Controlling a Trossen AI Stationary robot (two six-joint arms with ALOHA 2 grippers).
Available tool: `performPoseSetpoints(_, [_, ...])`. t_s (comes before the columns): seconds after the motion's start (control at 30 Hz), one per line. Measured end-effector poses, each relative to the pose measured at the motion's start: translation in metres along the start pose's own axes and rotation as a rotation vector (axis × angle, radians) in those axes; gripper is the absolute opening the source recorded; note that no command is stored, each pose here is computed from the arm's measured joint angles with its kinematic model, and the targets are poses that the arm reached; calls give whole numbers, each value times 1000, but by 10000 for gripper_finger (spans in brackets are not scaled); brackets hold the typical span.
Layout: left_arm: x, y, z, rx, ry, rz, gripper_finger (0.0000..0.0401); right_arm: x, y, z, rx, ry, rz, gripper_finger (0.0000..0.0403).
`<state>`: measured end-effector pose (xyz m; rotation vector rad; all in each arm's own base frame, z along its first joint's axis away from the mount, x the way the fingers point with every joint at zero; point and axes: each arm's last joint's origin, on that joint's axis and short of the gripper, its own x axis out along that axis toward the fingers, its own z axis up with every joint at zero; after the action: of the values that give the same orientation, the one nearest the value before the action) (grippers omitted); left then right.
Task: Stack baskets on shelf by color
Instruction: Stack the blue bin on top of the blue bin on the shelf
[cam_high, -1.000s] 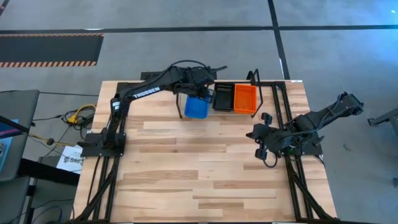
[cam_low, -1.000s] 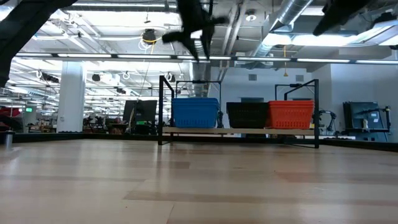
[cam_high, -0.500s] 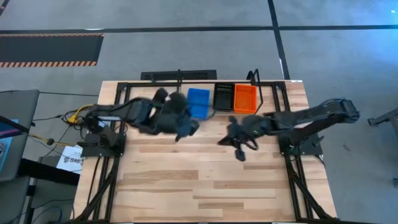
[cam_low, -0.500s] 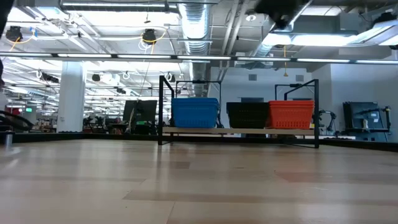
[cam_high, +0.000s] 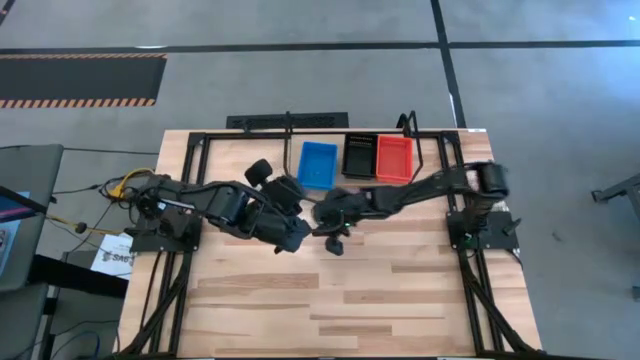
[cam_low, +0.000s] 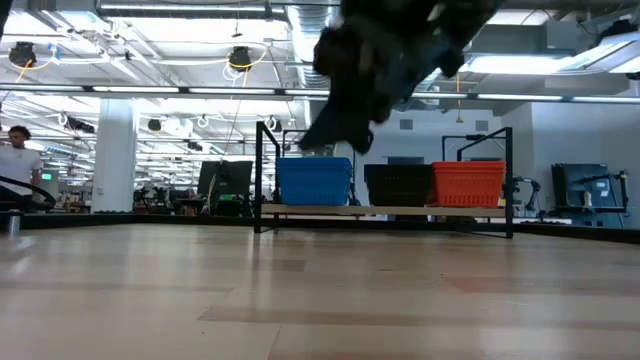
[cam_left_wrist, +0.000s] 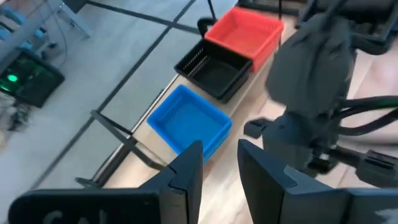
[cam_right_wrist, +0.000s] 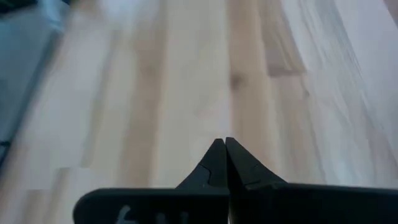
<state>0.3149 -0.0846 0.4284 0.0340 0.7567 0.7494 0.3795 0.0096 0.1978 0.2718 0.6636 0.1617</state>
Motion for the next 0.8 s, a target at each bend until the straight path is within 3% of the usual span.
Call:
performPoseSetpoints(0.17, [11,-3,-4,77,31,24,89,24,-16,6,-21,91,-144,0])
performPoseSetpoints(0.43, [16,-2,-5,129,43,41,89,12,-27,40,-160,144,-369,1])
performPoseSetpoints(0.57, [17,-1,-5,135,26,64,89,6,-37,43,-178,174,-487,1])
performPoseSetpoints(0.8, [16,-1,-4,151,20,71,89,2,-47,41,-160,211,-527,1])
